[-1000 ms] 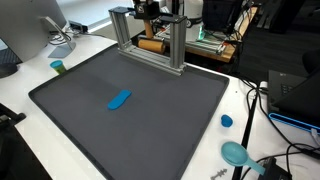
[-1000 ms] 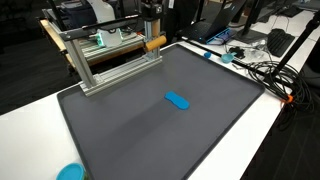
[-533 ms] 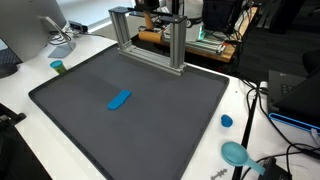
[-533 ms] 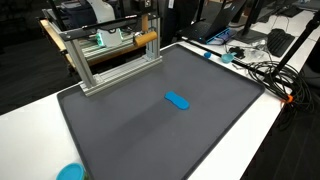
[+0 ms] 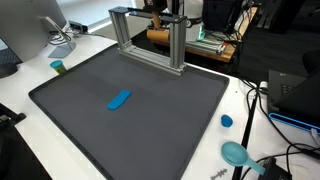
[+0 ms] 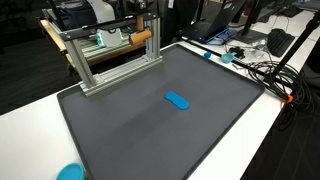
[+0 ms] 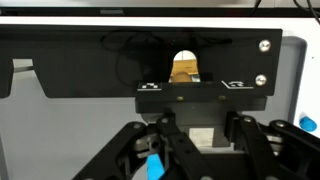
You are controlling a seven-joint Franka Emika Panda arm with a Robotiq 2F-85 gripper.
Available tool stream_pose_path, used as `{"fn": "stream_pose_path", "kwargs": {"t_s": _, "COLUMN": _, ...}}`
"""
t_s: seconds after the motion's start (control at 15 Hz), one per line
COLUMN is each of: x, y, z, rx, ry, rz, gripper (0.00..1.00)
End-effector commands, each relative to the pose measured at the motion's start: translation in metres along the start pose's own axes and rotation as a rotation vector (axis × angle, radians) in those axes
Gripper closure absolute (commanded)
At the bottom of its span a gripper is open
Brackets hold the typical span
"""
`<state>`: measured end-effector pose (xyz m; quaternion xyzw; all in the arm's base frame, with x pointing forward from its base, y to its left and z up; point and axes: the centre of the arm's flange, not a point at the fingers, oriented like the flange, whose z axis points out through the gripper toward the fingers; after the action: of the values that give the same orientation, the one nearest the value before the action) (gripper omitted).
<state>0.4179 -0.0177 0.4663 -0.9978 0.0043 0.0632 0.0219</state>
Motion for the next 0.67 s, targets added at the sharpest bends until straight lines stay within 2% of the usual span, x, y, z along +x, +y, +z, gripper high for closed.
{"fn": "stream_pose_path", "kwargs": {"t_s": 0.0, "x": -0.028, "y": 0.001, "z": 0.001, "rx": -0.002, "ry": -0.018, "rz": -0.008, "gripper": 0.78}}
{"fn": "stream_pose_path", "kwargs": {"t_s": 0.33, "x": -0.038, "y": -0.002, "z": 0.005, "rx": 0.019, "ry": -0.015, "rz": -0.026, "gripper": 0.78}}
{"fn": "stream_pose_path", "kwargs": {"t_s": 0.4, "x": -0.039, "y": -0.002, "z": 0.005, "rx": 0.019, "ry": -0.016, "rz": -0.028, "gripper": 0.28}}
{"fn": "stream_pose_path", "kwargs": {"t_s": 0.47, "x": -0.040, "y": -0.002, "z": 0.005, "rx": 0.022, "ry": -0.014, "rz": -0.028, "gripper": 0.27}}
{"fn": "stream_pose_path", "kwargs": {"t_s": 0.6, "x": -0.040, "y": -0.002, "z": 0.002, "rx": 0.022, "ry": -0.012, "rz": -0.028, "gripper": 0.14}}
